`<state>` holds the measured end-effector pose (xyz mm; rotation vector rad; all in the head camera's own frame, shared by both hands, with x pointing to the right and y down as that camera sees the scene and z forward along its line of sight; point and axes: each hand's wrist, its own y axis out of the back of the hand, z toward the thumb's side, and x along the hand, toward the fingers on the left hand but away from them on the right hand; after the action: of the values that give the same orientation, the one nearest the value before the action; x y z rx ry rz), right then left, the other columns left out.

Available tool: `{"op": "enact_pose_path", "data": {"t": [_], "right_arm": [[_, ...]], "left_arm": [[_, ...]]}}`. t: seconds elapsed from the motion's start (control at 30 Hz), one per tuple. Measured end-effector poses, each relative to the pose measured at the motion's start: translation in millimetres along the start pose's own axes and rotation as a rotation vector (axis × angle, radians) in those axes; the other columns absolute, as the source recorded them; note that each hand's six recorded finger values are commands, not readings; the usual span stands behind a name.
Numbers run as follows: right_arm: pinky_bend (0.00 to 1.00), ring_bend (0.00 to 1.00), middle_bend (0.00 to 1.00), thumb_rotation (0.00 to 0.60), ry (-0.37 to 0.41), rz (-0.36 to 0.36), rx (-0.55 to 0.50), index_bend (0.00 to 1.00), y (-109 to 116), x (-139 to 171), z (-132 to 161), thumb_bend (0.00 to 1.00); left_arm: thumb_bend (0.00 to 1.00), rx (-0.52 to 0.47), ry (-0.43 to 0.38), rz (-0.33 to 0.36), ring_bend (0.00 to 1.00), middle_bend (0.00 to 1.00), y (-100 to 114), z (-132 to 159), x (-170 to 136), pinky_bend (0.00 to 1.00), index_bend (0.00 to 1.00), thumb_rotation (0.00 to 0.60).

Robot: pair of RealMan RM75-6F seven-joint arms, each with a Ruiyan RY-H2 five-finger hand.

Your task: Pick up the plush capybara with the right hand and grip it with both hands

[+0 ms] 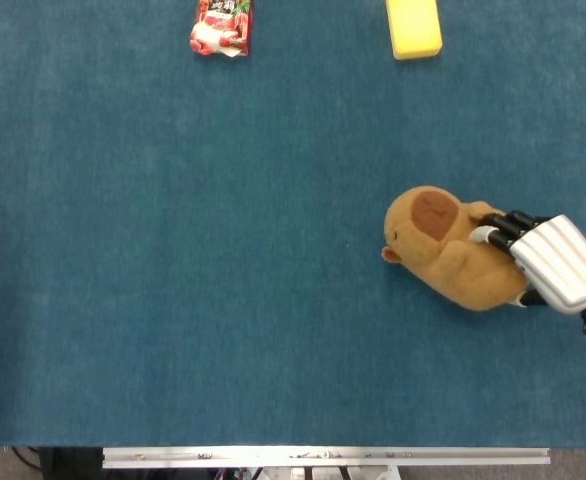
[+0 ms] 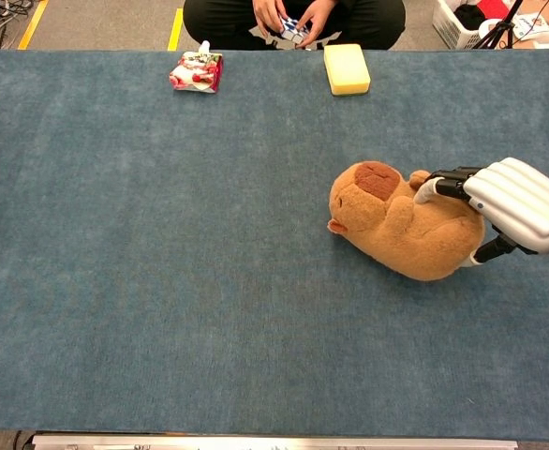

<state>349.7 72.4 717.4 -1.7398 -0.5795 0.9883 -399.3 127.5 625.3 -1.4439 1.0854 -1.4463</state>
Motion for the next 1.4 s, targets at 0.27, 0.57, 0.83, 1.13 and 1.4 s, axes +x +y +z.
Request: {"op": "enact_pose_path", "data": {"t": [0.27,0.57,0.83,1.13,1.4], "right_arm": [[0.8,0.7,0.7,0.6,0.011,-0.086,-0.018,0.75,12,0,1,0.0],[0.8,0.71,0.7,0.6,0.028,-0.157,-0.003,0.77,31,2,2,0.0],[0.81,0.71,0.7,0.6,0.082,-0.217,0.035,0.77,51,-9,8,0.0],[0.81,0.71,0.7,0.6,0.174,-0.27,0.077,0.79,71,-32,25,0.0],[0.81,0.71,0.7,0.6,0.264,-0.293,0.097,0.79,78,-50,45,0.0]], "left_arm": [[0.0,-0.001,0.0,0.004,0.0,0.07,1,0,0,0.14,0.2,0.6],[0.0,-0.007,-0.004,0.013,0.0,0.09,4,3,2,0.15,0.21,0.6],[0.0,-0.07,-0.008,0.021,0.01,0.1,8,11,11,0.16,0.21,0.6],[0.0,-0.299,-0.001,-0.049,0.02,0.03,10,31,43,0.17,0.13,0.6],[0.0,-0.581,0.047,-0.222,0.01,0.0,0,53,82,0.18,0.02,0.6]]}}
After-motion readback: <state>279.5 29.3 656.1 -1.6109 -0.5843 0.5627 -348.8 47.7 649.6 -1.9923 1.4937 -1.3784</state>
